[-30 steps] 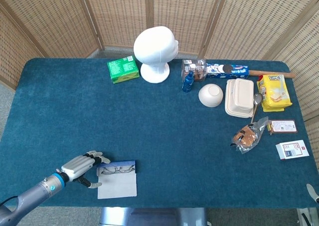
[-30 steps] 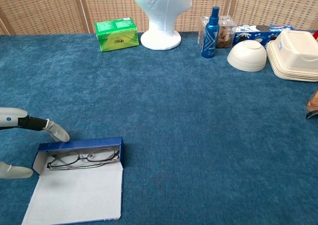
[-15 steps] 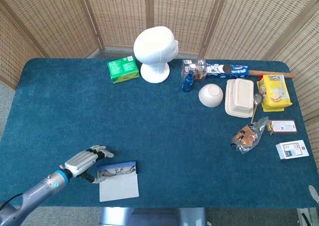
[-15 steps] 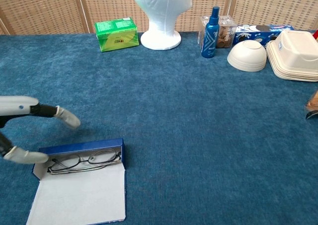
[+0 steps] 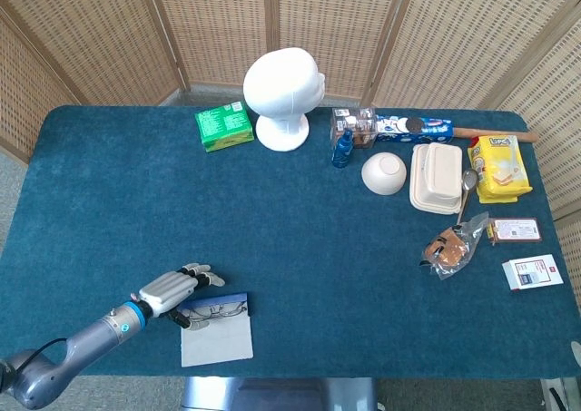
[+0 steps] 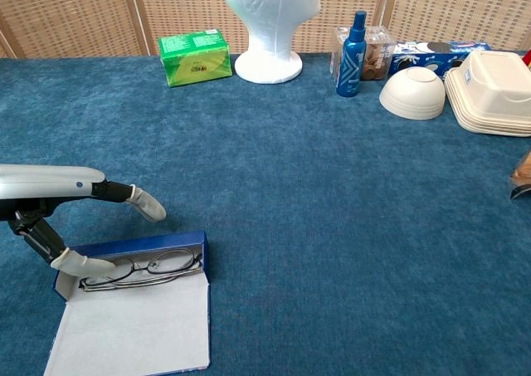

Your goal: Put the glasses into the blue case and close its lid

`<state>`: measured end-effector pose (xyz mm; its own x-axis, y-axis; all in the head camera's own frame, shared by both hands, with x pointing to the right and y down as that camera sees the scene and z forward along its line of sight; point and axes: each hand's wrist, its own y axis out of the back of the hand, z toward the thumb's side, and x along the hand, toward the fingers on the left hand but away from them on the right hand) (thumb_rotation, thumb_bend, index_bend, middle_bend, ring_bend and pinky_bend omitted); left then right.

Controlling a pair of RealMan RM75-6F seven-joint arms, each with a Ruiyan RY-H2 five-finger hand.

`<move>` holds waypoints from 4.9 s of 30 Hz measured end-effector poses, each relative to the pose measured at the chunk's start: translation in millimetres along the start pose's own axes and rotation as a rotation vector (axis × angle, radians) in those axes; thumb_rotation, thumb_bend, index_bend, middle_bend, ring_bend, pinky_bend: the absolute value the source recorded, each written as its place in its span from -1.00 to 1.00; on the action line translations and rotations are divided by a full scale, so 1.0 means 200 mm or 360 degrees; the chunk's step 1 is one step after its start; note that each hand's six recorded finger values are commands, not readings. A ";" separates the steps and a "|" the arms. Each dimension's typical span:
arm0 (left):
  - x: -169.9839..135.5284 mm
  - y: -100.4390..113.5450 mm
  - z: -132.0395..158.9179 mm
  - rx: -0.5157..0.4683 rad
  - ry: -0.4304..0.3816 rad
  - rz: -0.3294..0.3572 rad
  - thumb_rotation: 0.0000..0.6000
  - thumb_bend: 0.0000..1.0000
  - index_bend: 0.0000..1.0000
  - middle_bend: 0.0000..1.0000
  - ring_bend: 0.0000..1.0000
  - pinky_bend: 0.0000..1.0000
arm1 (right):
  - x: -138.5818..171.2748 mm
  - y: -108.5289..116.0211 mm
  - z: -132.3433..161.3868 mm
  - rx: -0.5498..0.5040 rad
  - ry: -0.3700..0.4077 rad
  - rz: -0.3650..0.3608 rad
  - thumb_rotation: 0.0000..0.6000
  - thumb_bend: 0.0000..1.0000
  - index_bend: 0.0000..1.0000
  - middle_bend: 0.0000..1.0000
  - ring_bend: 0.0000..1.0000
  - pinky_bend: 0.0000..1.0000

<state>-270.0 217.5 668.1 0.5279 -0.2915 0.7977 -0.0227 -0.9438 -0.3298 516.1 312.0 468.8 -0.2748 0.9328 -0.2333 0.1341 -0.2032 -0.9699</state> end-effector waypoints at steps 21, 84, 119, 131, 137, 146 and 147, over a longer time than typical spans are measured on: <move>-0.09 -0.10 0.03 -0.0002 -0.0051 -0.0081 0.40 -0.53 -0.73 -0.69 -1.00 -1.00 | -0.01 -0.02 0.03 0.0000 0.0027 0.0017 0.75 -0.55 -1.00 -0.75 -1.00 -0.68; -0.31 -0.23 -0.04 -0.0062 0.0060 -0.0124 0.39 -0.54 -0.78 -0.73 -1.00 -1.00 | -0.02 -0.04 0.01 -0.0023 0.0033 0.0037 0.75 -0.56 -1.00 -0.75 -1.00 -0.68; -0.57 -0.16 -0.02 0.0225 0.0042 0.0689 0.38 -0.53 -0.75 -0.84 -1.00 -1.00 | -0.10 -0.11 0.11 -0.0049 0.0187 0.0111 0.74 -0.56 -1.00 -0.75 -1.00 -0.68; -0.74 -0.46 -0.05 0.0344 0.0145 0.0708 1.00 -0.39 -0.55 -0.85 -1.00 -1.00 | -0.17 -0.20 0.25 -0.0068 0.0362 0.0187 0.75 -0.56 -1.00 -0.75 -1.00 -0.67; -0.80 -0.54 -0.05 0.0443 0.0205 0.0770 1.00 -0.40 -0.55 -0.85 -1.00 -1.00 | -0.19 -0.22 0.29 -0.0087 0.0418 0.0204 0.76 -0.56 -1.00 -0.75 -1.00 -0.67; -0.82 -0.62 -0.06 0.0629 0.0237 0.0841 1.00 -0.53 -0.59 -0.89 -1.00 -1.00 | -0.19 -0.22 0.29 -0.0106 0.0448 0.0204 0.75 -0.56 -1.00 -0.75 -1.00 -0.67; -0.82 -0.63 -0.06 0.0650 0.0239 0.0848 1.00 -0.54 -0.60 -0.89 -1.00 -1.00 | -0.19 -0.22 0.28 -0.0107 0.0449 0.0204 0.75 -0.56 -1.00 -0.75 -1.00 -0.67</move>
<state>-363.7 382.2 584.7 0.4095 -0.7458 0.5254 0.0909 -0.5397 -0.8369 466.5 269.0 515.4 0.0221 0.9487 -0.3156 0.2160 -0.3127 -0.9250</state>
